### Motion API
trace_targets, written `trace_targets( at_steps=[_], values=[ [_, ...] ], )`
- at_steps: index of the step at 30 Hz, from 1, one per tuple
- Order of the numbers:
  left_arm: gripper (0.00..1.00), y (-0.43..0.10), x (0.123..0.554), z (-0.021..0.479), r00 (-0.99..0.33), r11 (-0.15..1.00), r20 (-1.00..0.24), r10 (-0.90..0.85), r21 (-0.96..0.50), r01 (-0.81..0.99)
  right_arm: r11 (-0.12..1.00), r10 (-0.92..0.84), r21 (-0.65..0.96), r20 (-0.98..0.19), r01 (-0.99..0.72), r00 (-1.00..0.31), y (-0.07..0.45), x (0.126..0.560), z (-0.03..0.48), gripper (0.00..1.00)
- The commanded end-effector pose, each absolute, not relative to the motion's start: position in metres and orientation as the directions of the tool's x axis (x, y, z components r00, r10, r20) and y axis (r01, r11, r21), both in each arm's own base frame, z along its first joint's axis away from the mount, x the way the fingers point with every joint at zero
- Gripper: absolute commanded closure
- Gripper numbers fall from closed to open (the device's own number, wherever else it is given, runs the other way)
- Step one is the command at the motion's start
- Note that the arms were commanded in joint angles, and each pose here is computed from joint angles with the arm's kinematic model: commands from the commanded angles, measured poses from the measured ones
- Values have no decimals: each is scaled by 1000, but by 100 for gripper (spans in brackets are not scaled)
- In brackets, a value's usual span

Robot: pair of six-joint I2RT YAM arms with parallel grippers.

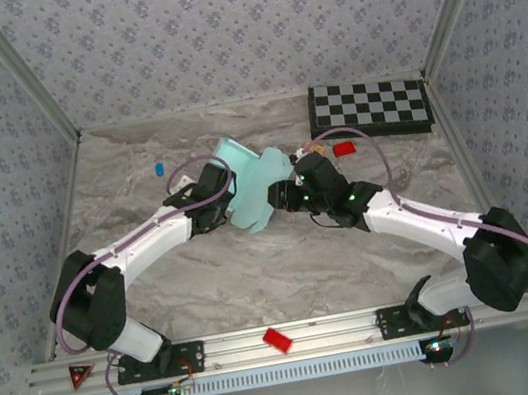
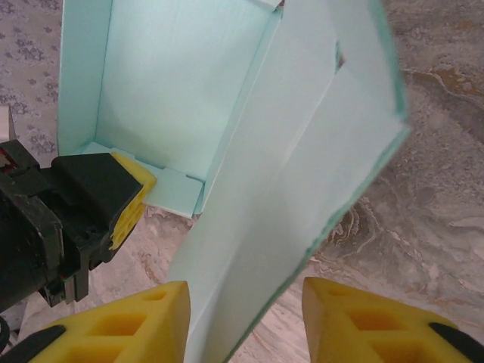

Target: Fold the paper box

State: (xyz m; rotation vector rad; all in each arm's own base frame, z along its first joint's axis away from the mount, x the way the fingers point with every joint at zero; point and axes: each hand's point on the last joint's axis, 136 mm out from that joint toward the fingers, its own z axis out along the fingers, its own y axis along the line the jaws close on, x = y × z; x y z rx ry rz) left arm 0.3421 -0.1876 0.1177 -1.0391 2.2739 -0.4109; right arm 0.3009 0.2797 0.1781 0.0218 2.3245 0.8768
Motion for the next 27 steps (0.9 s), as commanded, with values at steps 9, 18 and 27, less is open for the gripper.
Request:
trace_targets(
  at_steps=[9,18,27],
  values=[
    [100,-184,333,122,-466,579,-346,-814,-541,-610,773,275,614,-550,-159,-789,284,307,174,82],
    [85,-193,332,114,-494,575,-304,-815,-537,-617,783,314,609,-566,-130,-762,279,315,178,94],
    [61,-198,331,117,-513,580,-290,-808,-546,-604,789,329,603,-578,-119,-747,278,320,186,95]
  ],
)
